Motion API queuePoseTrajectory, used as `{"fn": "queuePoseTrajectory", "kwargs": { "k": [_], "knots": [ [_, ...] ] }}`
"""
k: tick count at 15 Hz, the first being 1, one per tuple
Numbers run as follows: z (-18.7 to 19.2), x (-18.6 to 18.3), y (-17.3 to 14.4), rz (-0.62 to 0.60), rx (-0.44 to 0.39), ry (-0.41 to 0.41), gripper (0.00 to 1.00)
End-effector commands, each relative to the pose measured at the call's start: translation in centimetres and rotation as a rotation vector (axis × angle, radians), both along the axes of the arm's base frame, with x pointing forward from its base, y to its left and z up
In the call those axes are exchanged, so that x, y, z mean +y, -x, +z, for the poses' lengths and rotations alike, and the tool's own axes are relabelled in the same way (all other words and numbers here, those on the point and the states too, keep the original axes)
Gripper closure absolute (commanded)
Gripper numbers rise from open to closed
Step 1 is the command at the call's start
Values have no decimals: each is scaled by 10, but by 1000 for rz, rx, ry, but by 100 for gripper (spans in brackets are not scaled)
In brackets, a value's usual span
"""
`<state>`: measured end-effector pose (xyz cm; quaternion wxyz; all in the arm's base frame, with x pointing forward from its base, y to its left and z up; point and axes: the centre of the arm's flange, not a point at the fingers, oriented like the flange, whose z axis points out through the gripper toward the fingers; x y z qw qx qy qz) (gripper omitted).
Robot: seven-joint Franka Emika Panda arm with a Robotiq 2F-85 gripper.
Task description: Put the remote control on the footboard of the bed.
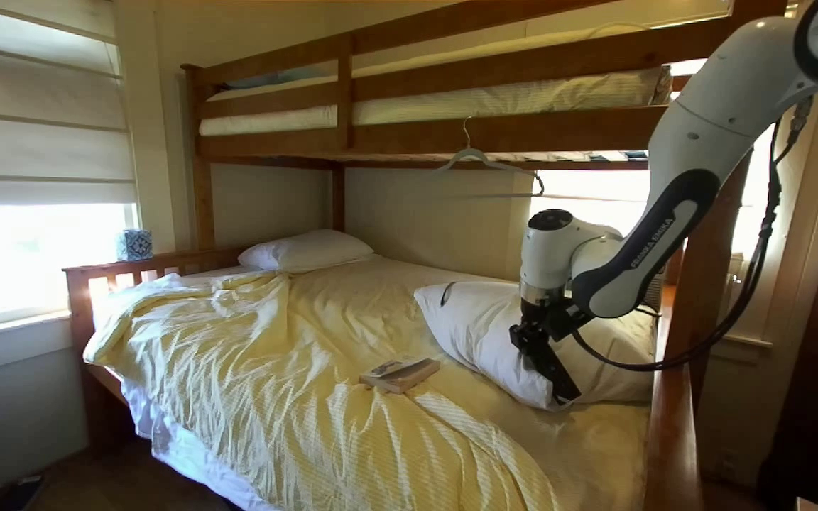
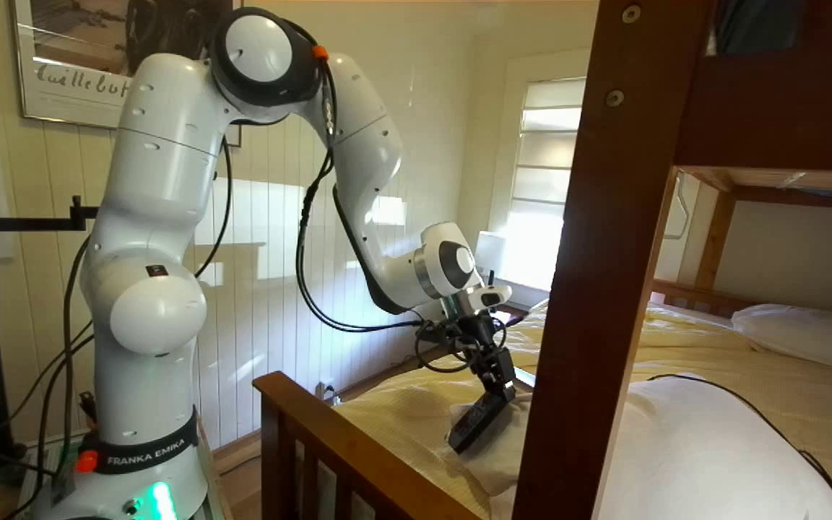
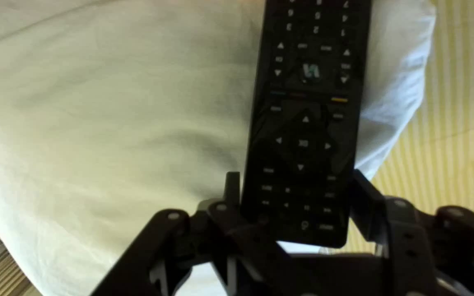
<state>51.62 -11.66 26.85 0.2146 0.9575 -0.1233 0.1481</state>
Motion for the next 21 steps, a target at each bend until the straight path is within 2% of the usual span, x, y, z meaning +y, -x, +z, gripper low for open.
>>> {"fn": "queuePoseTrajectory", "kwargs": {
  "k": [1, 6, 8, 10, 12, 16, 19, 20, 21],
  "knots": [
    [48, 4, 42, 113, 57, -82, 61],
    [45, 1, 82, 253, 179, -213, 61],
    [48, 1, 92, 267, 144, -207, 61],
    [65, -9, 94, 292, 28, -165, 61],
    [89, -19, 100, 277, -42, -175, 61],
    [125, -17, 119, 259, -13, -201, 61],
    [134, -7, 121, 247, 31, -140, 61],
    [122, -7, 112, 265, 49, -125, 14],
    [113, -8, 104, 279, 72, -113, 18]
  ]
}}
